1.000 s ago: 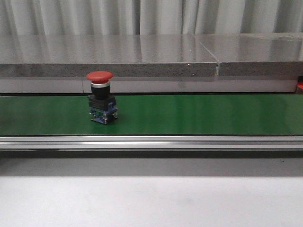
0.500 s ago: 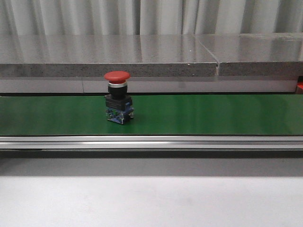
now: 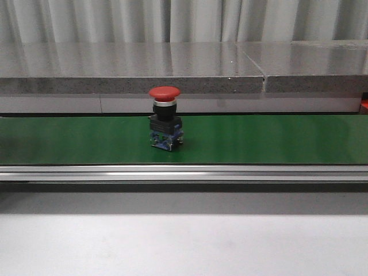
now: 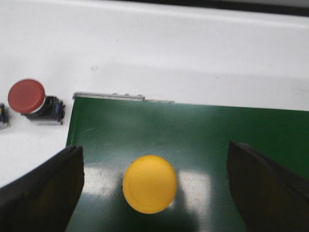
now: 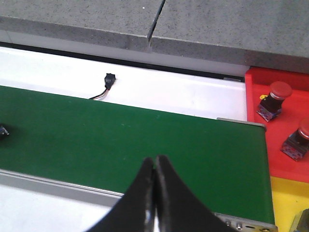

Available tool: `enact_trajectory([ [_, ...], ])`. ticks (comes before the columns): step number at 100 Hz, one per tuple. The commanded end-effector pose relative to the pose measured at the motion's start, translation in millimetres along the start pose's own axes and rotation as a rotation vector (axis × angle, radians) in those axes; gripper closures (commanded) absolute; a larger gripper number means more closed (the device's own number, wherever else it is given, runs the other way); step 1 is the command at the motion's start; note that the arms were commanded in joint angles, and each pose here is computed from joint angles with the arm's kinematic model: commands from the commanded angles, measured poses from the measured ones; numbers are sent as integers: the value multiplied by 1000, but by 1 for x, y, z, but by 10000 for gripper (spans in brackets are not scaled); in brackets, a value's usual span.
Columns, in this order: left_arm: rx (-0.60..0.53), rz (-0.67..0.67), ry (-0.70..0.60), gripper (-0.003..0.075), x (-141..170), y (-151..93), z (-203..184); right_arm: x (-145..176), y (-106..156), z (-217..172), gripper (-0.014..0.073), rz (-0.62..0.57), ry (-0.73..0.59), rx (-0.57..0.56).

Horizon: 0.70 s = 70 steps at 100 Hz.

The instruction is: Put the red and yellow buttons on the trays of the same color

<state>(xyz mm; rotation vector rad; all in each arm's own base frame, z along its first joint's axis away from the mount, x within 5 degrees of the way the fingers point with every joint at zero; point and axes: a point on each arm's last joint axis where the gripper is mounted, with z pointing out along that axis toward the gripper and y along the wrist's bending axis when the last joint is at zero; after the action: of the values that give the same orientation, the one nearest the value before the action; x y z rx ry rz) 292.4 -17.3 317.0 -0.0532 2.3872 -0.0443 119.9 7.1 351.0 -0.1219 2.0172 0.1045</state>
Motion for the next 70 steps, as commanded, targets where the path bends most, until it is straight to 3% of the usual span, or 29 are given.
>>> enact_trajectory([
  [1, 44, 23, -172, 131, -15, -10, -35, -12, -1, -5, 661, -4, -88, 17],
  [31, 118, 61, -353, 131, 0, -21, -96, -12, -1, -5, 661, -4, -88, 17],
  [70, 146, 72, -584, 131, 77, -4, -136, -12, -1, -5, 661, -4, -88, 17],
])
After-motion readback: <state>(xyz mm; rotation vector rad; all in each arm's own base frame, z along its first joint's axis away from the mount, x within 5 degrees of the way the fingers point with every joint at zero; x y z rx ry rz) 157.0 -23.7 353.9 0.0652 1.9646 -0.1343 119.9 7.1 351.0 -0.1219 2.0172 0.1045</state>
